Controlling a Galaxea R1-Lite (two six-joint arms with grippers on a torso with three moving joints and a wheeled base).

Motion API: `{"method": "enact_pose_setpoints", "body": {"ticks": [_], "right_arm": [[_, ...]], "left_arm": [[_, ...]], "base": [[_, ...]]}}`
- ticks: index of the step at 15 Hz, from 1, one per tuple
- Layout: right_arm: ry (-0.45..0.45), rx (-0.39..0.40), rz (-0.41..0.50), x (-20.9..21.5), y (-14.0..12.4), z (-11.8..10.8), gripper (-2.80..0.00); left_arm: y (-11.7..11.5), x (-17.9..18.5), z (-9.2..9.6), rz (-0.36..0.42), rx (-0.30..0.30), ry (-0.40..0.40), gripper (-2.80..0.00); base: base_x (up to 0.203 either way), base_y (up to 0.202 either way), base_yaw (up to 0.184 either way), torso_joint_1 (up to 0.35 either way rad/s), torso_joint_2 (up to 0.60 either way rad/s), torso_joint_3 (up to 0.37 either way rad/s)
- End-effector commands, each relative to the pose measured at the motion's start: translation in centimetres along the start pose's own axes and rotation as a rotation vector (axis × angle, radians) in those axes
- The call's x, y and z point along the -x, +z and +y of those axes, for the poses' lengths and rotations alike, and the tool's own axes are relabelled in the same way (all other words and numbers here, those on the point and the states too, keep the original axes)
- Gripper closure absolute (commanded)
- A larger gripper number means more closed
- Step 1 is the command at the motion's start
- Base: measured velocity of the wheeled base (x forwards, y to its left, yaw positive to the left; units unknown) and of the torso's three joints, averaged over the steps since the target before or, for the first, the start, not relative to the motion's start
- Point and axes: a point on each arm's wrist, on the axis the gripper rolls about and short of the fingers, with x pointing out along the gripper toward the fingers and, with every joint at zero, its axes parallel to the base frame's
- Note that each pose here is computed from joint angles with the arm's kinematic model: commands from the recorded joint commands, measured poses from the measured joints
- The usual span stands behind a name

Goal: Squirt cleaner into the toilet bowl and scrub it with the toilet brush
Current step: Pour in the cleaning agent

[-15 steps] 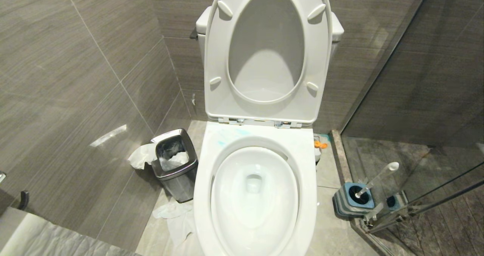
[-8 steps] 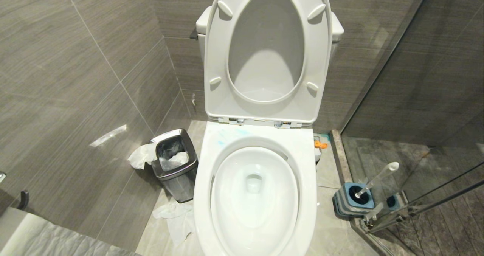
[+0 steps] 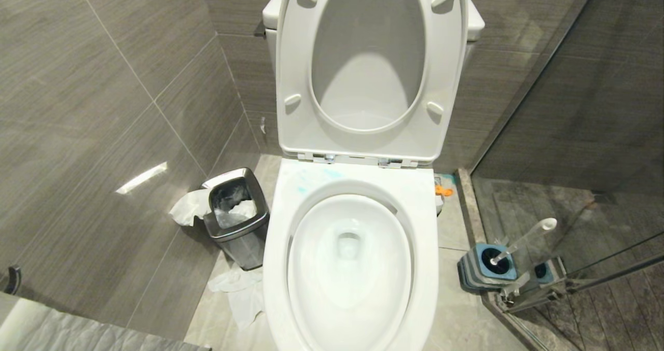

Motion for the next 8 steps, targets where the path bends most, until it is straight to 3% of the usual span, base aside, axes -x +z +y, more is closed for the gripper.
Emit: {"method": "enact_pose_setpoints", "body": {"ticks": [1, 8], "right_arm": [[0.001, 0.002, 0.001, 0.0, 0.01, 0.0, 0.0], [0.001, 0.0, 0.001, 0.0, 0.01, 0.0, 0.0]], "left_arm": [[0.0, -0.01, 0.0, 0.001, 0.001, 0.0, 0.0], [0.0, -0.01, 0.01, 0.002, 0.01, 0.004, 0.0]], "base": [[0.0, 0.0, 0.0, 0.007, 0.01, -0.193], [0.0, 0.0, 0.0, 0.003, 0.0, -0.197]]}}
